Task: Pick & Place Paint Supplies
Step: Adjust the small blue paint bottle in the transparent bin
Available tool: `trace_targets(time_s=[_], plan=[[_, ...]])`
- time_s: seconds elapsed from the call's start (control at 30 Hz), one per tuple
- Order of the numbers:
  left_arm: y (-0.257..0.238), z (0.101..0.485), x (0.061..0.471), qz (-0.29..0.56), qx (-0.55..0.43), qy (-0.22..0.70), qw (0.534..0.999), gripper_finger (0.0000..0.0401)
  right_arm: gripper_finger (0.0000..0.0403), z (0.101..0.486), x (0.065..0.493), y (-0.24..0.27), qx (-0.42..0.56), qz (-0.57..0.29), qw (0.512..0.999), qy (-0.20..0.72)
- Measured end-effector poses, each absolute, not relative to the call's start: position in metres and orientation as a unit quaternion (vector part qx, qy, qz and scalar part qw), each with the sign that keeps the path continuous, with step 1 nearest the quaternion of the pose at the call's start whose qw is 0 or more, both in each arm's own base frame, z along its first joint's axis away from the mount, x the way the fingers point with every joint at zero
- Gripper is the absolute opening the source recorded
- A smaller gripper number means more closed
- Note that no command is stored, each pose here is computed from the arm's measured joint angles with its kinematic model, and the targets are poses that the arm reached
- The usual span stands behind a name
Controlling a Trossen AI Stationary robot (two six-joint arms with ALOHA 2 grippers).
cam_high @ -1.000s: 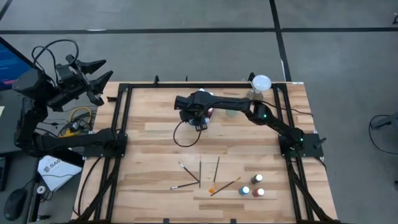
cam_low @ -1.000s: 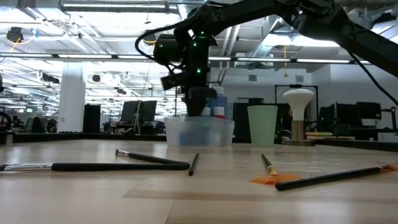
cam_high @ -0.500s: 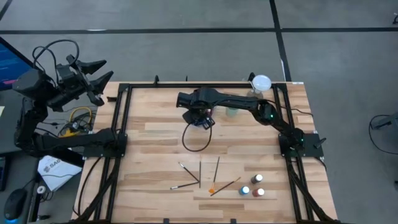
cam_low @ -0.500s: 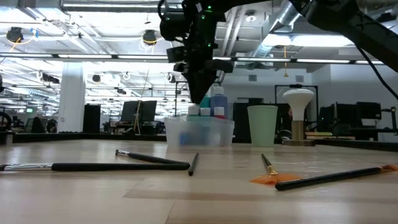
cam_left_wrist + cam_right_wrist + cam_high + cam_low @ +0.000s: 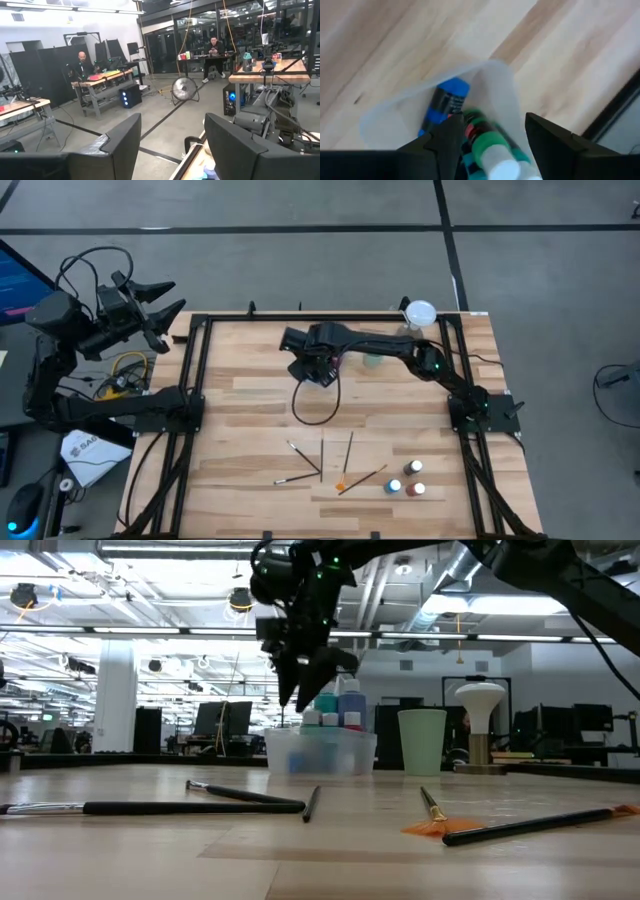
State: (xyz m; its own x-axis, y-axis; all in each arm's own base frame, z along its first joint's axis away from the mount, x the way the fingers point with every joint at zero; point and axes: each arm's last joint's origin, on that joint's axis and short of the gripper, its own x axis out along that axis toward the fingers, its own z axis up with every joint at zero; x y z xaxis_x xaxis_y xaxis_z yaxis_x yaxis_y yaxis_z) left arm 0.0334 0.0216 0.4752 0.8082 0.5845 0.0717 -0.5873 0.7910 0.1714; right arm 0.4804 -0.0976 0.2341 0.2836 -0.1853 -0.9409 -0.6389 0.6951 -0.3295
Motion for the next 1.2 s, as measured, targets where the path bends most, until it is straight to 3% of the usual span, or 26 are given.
trace_targets(time_s=[0.77, 0.87, 1.1, 1.2], plan=[[0.022, 0.475, 0.033, 0.312, 0.093, -0.008, 0.946, 0.0214, 0.0198, 0.150, 0.463, -0.094, -0.325, 0.207, 0.676, 0.628], [0.022, 0.475, 0.033, 0.312, 0.093, -0.008, 0.946, 0.0214, 0.0180, 0.147, 0.461, -0.093, -0.323, 0.208, 0.673, 0.632], [0.022, 0.475, 0.033, 0.311, 0.093, -0.008, 0.946, 0.0214, 0.0085, 0.146, 0.461, -0.095, -0.328, 0.209, 0.671, 0.631], [0.022, 0.475, 0.033, 0.311, 0.093, -0.008, 0.946, 0.0214, 0.0085, 0.146, 0.462, -0.094, -0.329, 0.208, 0.671, 0.631]])
